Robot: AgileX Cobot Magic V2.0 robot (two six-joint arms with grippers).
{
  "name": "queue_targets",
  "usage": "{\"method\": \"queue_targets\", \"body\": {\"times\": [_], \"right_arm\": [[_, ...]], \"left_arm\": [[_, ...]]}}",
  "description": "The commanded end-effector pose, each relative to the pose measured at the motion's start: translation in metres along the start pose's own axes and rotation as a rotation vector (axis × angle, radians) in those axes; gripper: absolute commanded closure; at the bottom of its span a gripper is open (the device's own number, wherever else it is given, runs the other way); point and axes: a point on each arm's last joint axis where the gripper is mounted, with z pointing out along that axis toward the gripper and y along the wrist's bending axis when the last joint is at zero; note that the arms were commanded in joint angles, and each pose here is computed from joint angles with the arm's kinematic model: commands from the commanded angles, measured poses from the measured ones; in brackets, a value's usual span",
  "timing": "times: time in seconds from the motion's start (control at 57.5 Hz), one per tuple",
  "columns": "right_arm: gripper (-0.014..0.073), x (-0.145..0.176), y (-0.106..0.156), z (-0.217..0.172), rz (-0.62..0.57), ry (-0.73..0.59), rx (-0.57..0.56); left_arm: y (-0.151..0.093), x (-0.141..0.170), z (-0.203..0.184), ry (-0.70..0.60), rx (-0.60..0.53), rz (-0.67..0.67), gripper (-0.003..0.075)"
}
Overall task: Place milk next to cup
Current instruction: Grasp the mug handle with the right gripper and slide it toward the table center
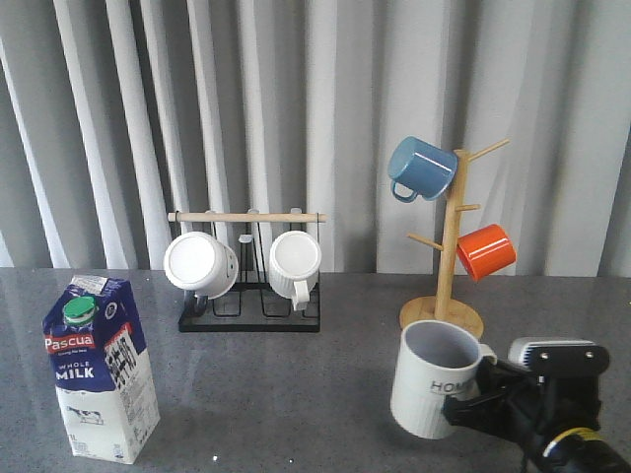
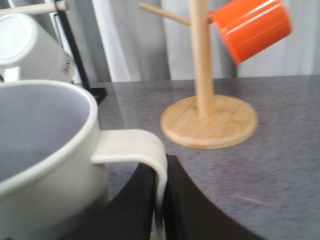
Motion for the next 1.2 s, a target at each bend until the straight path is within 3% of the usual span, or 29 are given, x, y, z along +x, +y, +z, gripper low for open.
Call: {"method": "queue_targets", "body": {"times": [0.0,0.313,0.505,0.609,0.766,0.974,1.183], "right_arm": [[0.0597,-0.013,0.025,0.008,0.002,-0.096,-0.001],[0.0596,0.011,0.065,0.02,0.061,-0.102,0.04],[0.0585,0.02,0.067,0.022,0.021,-0.047,0.04],[0.0561,0.024,0.067,0.023,-0.057,-0.012,0.039],[0.0463,0.026,0.068,0.023,-0.148,0.007,0.038],[0.029,0.027,0.067,0.022,-0.15,0.015,0.041],[0.0251,0.028,0.067,0.016,-0.154,0.055,0.026]], "left_arm": [[-0.002,-0.021,-0.001,-0.126,0.008,-0.009,0.0151],[-0.002,-0.021,-0.001,-0.126,0.008,-0.009,0.0151],[-0.002,-0.021,-0.001,-0.126,0.008,-0.009,0.0151],[-0.002,-0.021,-0.001,-0.126,0.008,-0.009,0.0151],[-0.002,-0.021,-0.001,-0.126,0.008,-0.009,0.0151],[-0.002,-0.021,-0.001,-0.126,0.008,-0.009,0.0151],[-0.002,-0.021,-0.001,-0.126,0.008,-0.009,0.0151]]}}
